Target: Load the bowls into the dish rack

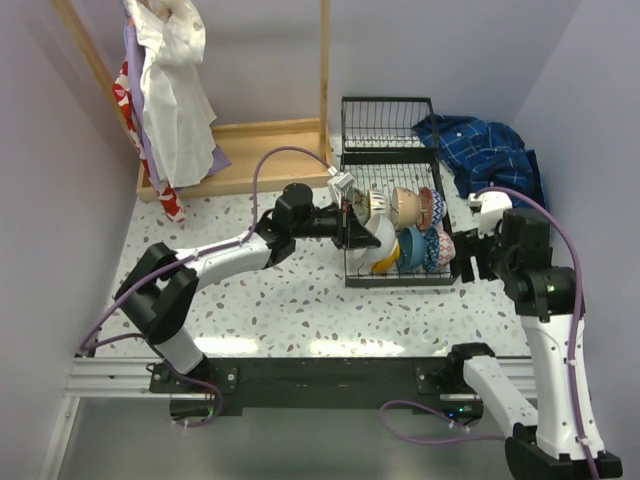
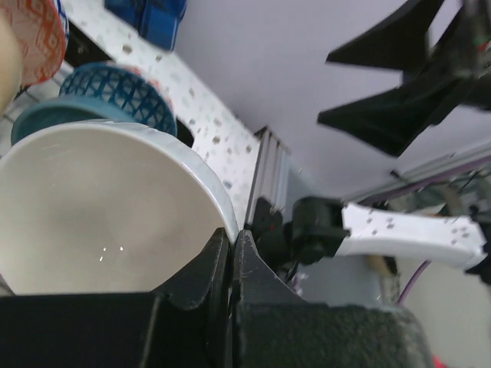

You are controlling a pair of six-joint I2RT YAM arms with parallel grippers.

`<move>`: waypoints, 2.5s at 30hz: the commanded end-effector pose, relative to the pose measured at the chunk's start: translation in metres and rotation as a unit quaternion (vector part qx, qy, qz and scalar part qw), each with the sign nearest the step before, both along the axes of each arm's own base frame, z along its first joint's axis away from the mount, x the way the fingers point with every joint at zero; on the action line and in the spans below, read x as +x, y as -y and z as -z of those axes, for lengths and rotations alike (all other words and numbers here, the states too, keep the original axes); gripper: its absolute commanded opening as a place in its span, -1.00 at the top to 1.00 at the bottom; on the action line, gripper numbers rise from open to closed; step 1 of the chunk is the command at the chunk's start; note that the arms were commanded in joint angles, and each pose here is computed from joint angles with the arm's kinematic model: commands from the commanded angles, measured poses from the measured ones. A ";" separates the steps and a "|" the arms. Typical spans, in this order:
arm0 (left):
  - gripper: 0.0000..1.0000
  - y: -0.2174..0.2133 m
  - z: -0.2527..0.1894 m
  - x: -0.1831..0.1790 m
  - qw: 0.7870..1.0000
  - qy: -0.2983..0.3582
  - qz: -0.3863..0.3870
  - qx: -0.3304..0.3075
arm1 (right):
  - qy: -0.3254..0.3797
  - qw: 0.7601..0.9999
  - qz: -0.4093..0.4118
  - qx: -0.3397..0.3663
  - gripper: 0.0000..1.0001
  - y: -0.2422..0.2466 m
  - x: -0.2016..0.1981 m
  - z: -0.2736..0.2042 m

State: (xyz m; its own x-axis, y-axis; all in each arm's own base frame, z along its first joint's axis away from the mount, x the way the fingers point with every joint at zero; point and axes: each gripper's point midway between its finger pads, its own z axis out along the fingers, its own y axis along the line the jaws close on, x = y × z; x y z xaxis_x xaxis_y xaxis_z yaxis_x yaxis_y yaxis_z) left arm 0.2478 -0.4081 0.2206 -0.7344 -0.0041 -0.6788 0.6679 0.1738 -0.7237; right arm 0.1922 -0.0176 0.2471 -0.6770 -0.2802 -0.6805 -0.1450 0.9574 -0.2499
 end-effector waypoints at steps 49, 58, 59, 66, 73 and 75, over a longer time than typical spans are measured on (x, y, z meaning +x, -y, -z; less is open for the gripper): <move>1.00 -0.061 -0.049 0.024 0.945 -0.120 -0.074 -0.295 | -0.080 0.997 0.013 -0.016 -0.63 0.014 0.053 0.009; 1.00 -0.057 -0.003 0.034 0.942 -0.178 -0.098 -0.268 | -0.082 0.996 0.013 -0.020 -0.63 0.015 0.057 0.010; 1.00 -0.057 -0.001 0.035 0.940 -0.181 -0.097 -0.271 | -0.084 0.996 0.012 -0.020 -0.63 0.014 0.057 0.011; 1.00 -0.051 0.026 0.045 0.938 -0.198 -0.103 -0.264 | -0.098 0.995 -0.011 -0.011 -0.64 0.008 0.053 0.016; 0.17 -0.046 0.029 0.046 0.962 -0.174 -0.072 -0.197 | -0.084 0.996 -0.019 -0.002 -0.69 0.003 0.055 0.011; 0.00 -0.051 0.018 0.047 0.969 -0.156 -0.060 -0.183 | -0.078 0.997 -0.025 0.004 -0.70 0.001 0.056 0.009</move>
State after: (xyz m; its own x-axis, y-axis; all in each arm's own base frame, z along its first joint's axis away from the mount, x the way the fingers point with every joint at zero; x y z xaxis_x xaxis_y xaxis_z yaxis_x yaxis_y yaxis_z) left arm 0.2994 -0.3622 0.1324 -0.9281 -0.3636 -0.0798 0.0781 0.0193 -0.9968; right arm 0.2462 -0.0239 0.2286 -0.7913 -0.2995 -0.5331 -0.2061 0.9515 -0.2285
